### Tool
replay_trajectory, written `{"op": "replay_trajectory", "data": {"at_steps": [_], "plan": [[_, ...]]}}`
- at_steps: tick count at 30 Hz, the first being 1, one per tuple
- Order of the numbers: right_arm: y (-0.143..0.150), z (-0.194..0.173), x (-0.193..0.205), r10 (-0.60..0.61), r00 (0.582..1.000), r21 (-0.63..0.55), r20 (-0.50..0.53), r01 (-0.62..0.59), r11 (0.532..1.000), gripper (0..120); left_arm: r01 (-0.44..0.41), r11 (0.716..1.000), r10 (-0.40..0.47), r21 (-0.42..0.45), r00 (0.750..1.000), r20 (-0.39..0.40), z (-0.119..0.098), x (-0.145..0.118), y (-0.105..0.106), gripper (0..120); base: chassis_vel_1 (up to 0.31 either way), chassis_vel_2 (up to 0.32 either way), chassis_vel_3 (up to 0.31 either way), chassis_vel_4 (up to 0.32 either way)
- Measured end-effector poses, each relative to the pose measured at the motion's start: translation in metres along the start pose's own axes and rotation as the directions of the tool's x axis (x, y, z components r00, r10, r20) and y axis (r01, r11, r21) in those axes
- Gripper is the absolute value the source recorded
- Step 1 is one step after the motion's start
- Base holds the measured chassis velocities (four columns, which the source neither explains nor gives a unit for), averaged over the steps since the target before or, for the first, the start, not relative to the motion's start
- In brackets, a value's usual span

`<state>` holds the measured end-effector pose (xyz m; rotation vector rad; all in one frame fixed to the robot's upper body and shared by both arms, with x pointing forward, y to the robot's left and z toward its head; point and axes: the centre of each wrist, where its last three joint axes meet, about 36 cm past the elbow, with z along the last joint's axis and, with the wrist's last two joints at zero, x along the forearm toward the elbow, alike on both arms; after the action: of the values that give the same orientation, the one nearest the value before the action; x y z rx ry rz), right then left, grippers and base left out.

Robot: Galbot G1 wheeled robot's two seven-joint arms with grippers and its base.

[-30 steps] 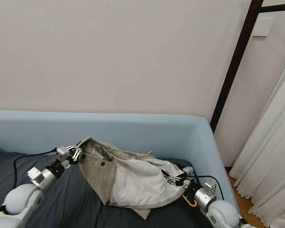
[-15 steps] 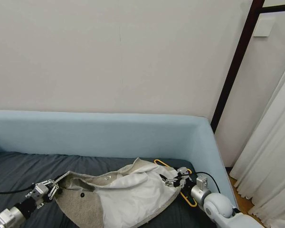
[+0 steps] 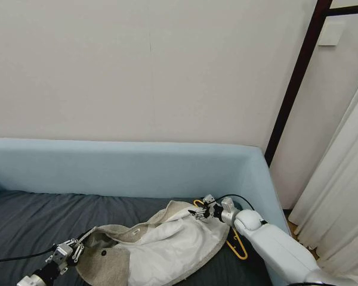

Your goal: Pick up the clothes from the sofa and hang them on the clothes hanger.

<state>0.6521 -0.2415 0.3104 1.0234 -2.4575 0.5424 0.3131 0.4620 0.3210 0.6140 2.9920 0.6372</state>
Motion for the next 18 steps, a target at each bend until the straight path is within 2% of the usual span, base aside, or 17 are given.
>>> {"op": "replay_trajectory", "data": {"at_steps": [2,8,13,15,18], "plan": [[-0.001,0.006,-0.006,-0.001,0.999,0.021,-0.048,0.002,1.000,100,0.000,1.000,0.000,0.004,1.000,0.006,-0.002,0.002,-0.004,0,0.000,0.000,0.000,0.000],[0.001,0.013,-0.008,-0.026,0.995,0.042,-0.099,0.031,0.999,98,0.003,1.000,-0.003,0.003,1.000,0.016,-0.005,0.001,-0.005,0,0.000,0.000,0.000,0.000],[0.012,0.023,-0.008,-0.008,0.995,0.048,-0.097,0.013,0.999,75,0.013,1.000,-0.014,0.015,1.000,0.025,-0.004,-0.006,-0.010,0,0.000,0.000,0.000,0.000],[0.015,0.024,-0.008,-0.007,0.996,0.046,-0.094,0.011,0.999,72,0.016,1.000,-0.016,0.023,1.000,0.026,-0.002,-0.007,-0.013,0,0.000,0.000,0.000,0.000],[0.018,0.027,-0.008,0.001,0.996,0.042,-0.086,0.003,0.999,58,0.019,0.999,-0.020,0.036,0.999,0.029,0.000,-0.010,-0.018,0,0.000,0.000,0.000,0.000]]}}
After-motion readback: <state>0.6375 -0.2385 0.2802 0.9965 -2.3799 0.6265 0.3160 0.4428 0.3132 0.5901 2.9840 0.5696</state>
